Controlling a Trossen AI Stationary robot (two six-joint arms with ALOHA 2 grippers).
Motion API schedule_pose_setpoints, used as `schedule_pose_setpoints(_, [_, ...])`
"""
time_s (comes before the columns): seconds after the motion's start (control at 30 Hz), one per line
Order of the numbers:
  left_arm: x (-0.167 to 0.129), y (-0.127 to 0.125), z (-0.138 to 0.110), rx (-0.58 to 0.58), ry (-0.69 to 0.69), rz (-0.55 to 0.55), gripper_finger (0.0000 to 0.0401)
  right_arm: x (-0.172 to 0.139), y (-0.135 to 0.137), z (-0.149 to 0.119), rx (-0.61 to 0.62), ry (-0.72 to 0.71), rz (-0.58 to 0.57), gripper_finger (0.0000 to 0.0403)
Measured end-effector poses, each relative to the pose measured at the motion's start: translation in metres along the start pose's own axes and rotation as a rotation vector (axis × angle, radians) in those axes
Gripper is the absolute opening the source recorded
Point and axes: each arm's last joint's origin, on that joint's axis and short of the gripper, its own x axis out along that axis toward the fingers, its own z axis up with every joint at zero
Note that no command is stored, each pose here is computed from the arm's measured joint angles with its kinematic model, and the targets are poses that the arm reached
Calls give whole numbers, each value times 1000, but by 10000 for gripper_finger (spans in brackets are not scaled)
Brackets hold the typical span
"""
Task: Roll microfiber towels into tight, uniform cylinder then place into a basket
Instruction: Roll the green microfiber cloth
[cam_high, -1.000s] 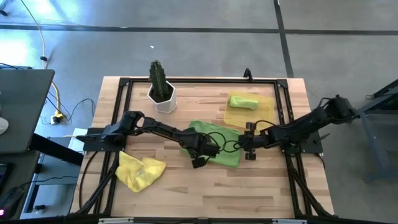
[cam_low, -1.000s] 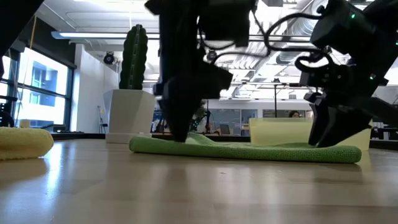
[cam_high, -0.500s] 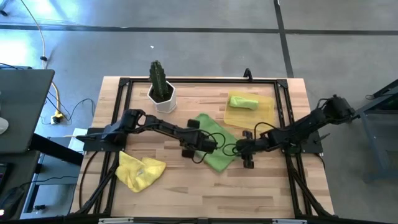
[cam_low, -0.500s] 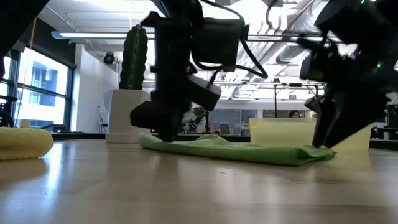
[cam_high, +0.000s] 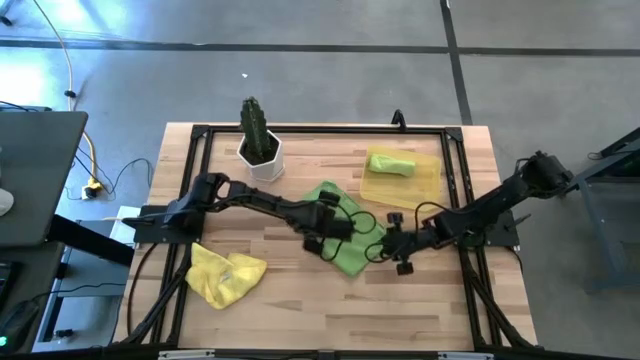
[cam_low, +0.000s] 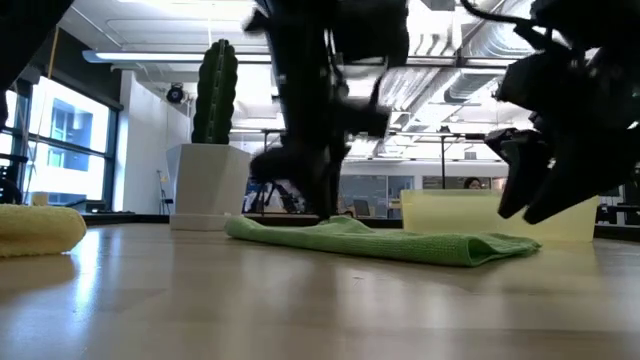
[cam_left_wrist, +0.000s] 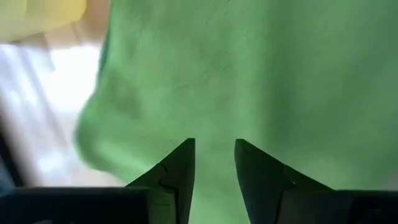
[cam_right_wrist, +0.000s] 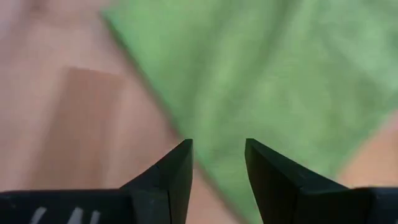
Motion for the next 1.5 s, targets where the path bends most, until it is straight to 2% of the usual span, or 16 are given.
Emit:
schedule_pose_setpoints(0.07, [-9, -7, 11, -145, -103, -67, 103, -1, -5, -2, -59, 23, -77, 139])
schedule_pose_setpoints(0.13, [-13, -16, 16, -266, -143, -150, 103, -1, -11, -1, -109, 23, -132, 139])
schedule_pose_setpoints(0.23, [-16, -29, 29, -424, -260, -222, 103, 1, -17, -2, -168, 41, -153, 139])
schedule_pose_setpoints(0.37, [-12, -49, 32, -511, -309, -268, 103, 7, -22, -4, -173, 72, -118, 139])
schedule_pose_setpoints(0.5, [-12, -63, 28, -531, -283, -275, 103, 10, -23, -7, -173, 98, -90, 139])
schedule_pose_setpoints(0.63, [-6, -75, 20, -504, -243, -289, 103, 12, -21, -6, -138, 92, -64, 139])
schedule_pose_setpoints(0.77, [-6, -82, 11, -492, -174, -294, 103, 13, -18, -6, -37, 86, 30, 139])
schedule_pose_setpoints(0.83, [-7, -83, 6, -443, -133, -286, 103, 13, -15, -5, 15, 73, 77, 139])
schedule_pose_setpoints(1.0, [-7, -85, -4, -189, -65, -270, 103, 15, -4, 8, 64, -60, 150, 139])
schedule_pose_setpoints(1.17, [-11, -85, -18, 127, 28, -276, 103, 11, 4, 18, 25, -171, 174, 139])
schedule_pose_setpoints(1.23, [-13, -83, -23, 199, 56, -283, 99, 10, 4, 19, -12, -186, 138, 139])
schedule_pose_setpoints(1.37, [-15, -73, -34, 193, 147, -300, 81, 11, 0, 19, -102, -196, 33, 139])
schedule_pose_setpoints(1.5, [-21, -65, -34, 74, 130, -294, 59, 11, -4, 22, -160, -213, -18, 139])
